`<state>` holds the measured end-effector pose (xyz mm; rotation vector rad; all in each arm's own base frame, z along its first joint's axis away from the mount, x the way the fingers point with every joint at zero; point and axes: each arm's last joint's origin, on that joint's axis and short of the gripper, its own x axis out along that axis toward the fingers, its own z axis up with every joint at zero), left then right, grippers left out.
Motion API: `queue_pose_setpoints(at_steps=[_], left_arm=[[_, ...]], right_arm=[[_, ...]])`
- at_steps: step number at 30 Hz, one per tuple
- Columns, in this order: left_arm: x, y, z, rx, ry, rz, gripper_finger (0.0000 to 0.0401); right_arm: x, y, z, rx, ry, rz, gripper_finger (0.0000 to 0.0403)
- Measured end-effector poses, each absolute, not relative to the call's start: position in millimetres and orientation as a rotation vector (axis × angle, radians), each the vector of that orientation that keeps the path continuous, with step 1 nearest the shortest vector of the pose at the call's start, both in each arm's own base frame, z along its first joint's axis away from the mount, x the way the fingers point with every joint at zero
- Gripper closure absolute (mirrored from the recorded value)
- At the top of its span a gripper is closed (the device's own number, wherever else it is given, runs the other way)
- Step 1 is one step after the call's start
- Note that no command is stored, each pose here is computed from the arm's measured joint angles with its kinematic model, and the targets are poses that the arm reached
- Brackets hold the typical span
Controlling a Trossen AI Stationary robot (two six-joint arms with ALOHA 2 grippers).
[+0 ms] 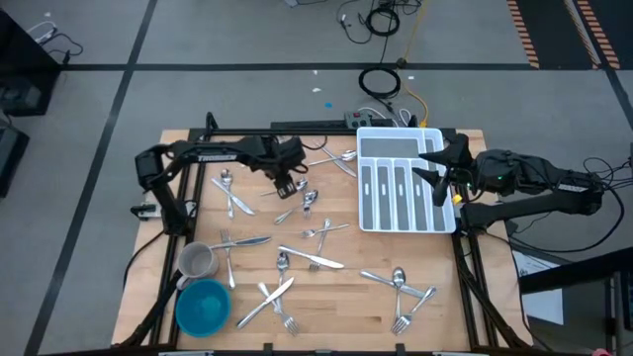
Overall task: Sort silverware
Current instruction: Put the spoon into the silverware tray
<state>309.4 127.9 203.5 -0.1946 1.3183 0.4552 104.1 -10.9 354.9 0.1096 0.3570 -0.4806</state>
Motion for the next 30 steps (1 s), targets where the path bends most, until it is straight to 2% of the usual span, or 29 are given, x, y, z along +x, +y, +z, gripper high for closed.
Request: queue_pose_setpoints(at_steps=[8,17,24,30], left_arm=[[316,121,195,0.059,1.376,0.193,0.0232],[318,120,196,0.076,1.329,0.019,0.0232],[317,128,192,0.043,1.337,0.075,0.0232],[323,136,172,-0.012,1.361,0.110,0.0232]], right_arm=[[104,-11,356,0.121,0.342,-0.485,0.0206],[110,-11,355,0.117,0.358,-0.488,0.0206],[115,-11,351,0.103,0.401,-0.490,0.0206],[116,-11,350,0.096,0.408,-0.484,0.0206]])
